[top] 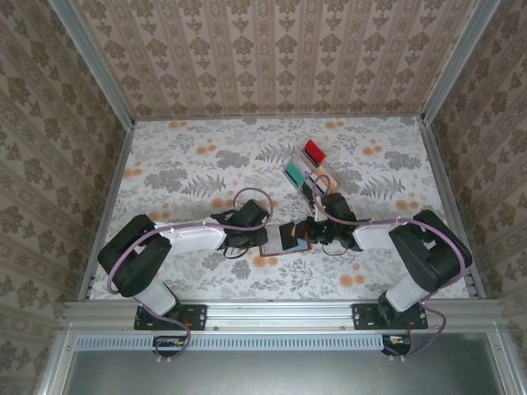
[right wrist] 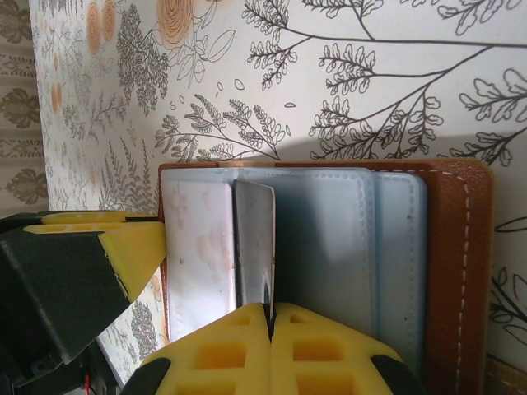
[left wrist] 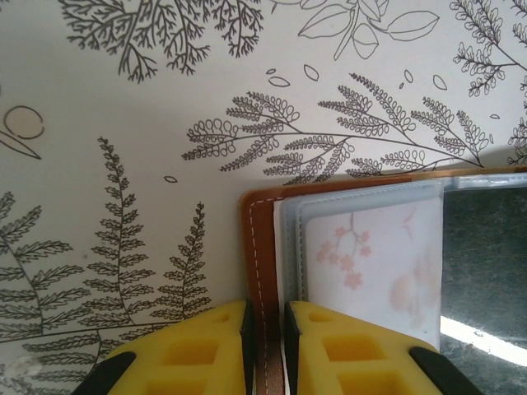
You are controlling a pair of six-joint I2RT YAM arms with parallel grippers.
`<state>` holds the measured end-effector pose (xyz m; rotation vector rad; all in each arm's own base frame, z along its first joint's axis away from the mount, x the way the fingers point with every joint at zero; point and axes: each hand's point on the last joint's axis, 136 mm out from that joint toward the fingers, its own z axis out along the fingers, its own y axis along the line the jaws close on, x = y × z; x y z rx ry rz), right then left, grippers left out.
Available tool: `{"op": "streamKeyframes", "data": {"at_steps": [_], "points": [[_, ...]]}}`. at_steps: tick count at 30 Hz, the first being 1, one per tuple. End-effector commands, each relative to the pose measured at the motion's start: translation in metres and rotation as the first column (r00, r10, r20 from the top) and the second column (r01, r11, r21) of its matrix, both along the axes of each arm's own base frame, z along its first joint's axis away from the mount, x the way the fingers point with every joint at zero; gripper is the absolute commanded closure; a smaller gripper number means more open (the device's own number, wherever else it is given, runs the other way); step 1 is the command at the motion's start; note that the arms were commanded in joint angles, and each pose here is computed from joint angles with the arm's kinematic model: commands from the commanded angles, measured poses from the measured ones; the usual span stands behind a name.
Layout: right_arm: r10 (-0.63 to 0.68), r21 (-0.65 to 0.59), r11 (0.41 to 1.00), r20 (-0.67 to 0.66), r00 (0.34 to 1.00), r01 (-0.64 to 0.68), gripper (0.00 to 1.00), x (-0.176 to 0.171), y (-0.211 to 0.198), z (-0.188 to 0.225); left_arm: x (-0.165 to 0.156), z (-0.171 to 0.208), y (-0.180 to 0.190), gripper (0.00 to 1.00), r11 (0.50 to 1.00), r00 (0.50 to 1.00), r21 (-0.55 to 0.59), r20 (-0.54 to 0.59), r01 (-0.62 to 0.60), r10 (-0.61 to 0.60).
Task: Put the credit cards into the card holder
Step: Insert the credit card into the card slot.
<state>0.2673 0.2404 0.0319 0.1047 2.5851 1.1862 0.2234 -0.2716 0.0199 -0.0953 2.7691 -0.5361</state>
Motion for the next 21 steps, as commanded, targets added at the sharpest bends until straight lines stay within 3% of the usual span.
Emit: {"op": "streamKeyframes", "data": {"at_steps": [1, 4, 10, 13, 21], "points": [[0.069, 0.015, 0.998, -0.068, 0.995, -0.068, 1.0, -0.021, 0.013, -0.008, -0.007, -0.007, -0.016, 0.8, 0.999, 0.998, -0.023, -0.026, 0.048, -0.049], [0.074, 0.107, 0.992, -0.056, 0.996, -0.068, 1.0, -0.019, 0.024, 0.013, -0.008, -0.007, -0.017, 0.8, 0.999, 0.998, -0.024, -0.027, 0.049, -0.05], [0.056, -0.024, 0.998, -0.098, 0.994, -0.059, 1.0, -0.018, 0.015, 0.009, -0.008, -0.007, -0.018, 0.8, 0.998, 0.998, -0.025, -0.028, 0.049, -0.05], [0.073, 0.02, 0.997, -0.08, 0.994, -0.071, 1.0, -0.017, 0.019, 0.01, -0.007, -0.007, -0.018, 0.8, 0.998, 0.998, -0.025, -0.028, 0.05, -0.05], [0.062, -0.004, 0.998, -0.009, 0.998, -0.062, 1.0, -0.011, 0.012, 0.034, -0.009, -0.005, -0.016, 0.8, 0.999, 0.998, -0.016, -0.026, 0.048, -0.048]]}}
